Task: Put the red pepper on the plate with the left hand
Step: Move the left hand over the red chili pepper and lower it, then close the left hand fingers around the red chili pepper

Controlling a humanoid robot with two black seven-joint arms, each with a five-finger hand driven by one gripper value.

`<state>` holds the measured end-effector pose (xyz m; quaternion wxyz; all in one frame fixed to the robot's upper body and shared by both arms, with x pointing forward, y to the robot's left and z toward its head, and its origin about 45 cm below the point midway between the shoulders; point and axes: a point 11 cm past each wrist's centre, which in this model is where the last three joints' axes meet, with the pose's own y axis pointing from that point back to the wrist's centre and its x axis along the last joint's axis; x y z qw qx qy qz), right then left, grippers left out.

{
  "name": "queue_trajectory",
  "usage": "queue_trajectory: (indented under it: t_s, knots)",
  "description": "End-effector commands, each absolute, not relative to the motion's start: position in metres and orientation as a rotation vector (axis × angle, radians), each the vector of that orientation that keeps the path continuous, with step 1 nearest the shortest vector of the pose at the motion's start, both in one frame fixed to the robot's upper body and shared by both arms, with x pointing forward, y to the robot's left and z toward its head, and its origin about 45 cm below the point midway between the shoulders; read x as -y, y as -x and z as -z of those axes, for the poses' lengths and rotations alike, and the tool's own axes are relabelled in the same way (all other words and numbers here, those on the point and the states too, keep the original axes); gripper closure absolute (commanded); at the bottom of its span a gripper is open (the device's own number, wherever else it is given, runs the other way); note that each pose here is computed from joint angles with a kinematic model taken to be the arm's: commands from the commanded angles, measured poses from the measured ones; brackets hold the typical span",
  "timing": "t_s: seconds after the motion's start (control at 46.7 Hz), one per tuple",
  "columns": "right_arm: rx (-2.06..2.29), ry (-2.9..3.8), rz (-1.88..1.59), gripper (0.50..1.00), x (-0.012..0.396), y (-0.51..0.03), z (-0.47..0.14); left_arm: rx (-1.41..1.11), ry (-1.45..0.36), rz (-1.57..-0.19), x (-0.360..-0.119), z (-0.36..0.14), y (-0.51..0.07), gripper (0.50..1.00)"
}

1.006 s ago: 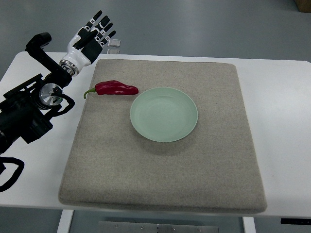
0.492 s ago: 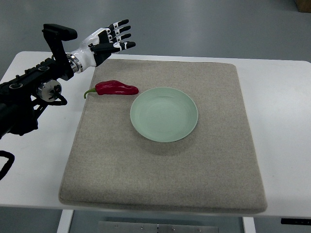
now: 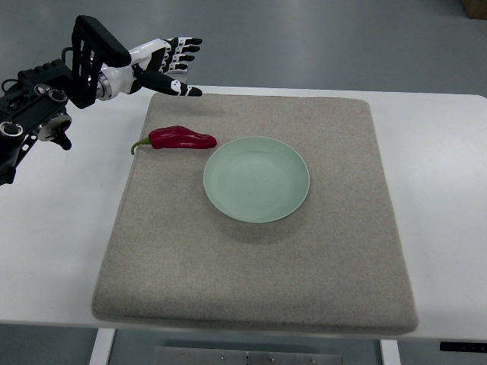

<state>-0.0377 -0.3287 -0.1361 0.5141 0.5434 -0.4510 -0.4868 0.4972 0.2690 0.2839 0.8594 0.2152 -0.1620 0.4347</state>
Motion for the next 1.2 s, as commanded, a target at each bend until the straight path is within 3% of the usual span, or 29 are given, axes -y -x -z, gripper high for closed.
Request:
queue_trajectory:
  t_s: [0.0, 0.321, 0.578, 0.856, 1.177]
  knots:
    - [1.083, -1.307, 1.17, 0.572, 0.329, 0.038, 0.136, 0.398, -0.539, -0.88, -0.275, -0.282, -0.496, 0.521]
    - [1.085, -1.305, 1.17, 0.572, 0.329, 0.038, 0.136, 0.573, -0.789, -0.754, -0.288, -0.272, -0.492, 0.519]
    - [1.085, -1.306, 1.171, 0.572, 0.329, 0.038, 0.136, 0.748, -0.936, -0.605, -0.277, -0.269, -0.489, 0.519]
    - [1.085, -1.306, 1.171, 0.572, 0.329, 0.038, 0.136, 0.791, -0.995, -0.49, -0.265, -0.25, -0.478, 0.519]
    - [1.085, -1.306, 1.171, 0.572, 0.329, 0.038, 0.136, 0.789, -0.99, -0.493, -0.266, -0.248, -0.477, 0.51]
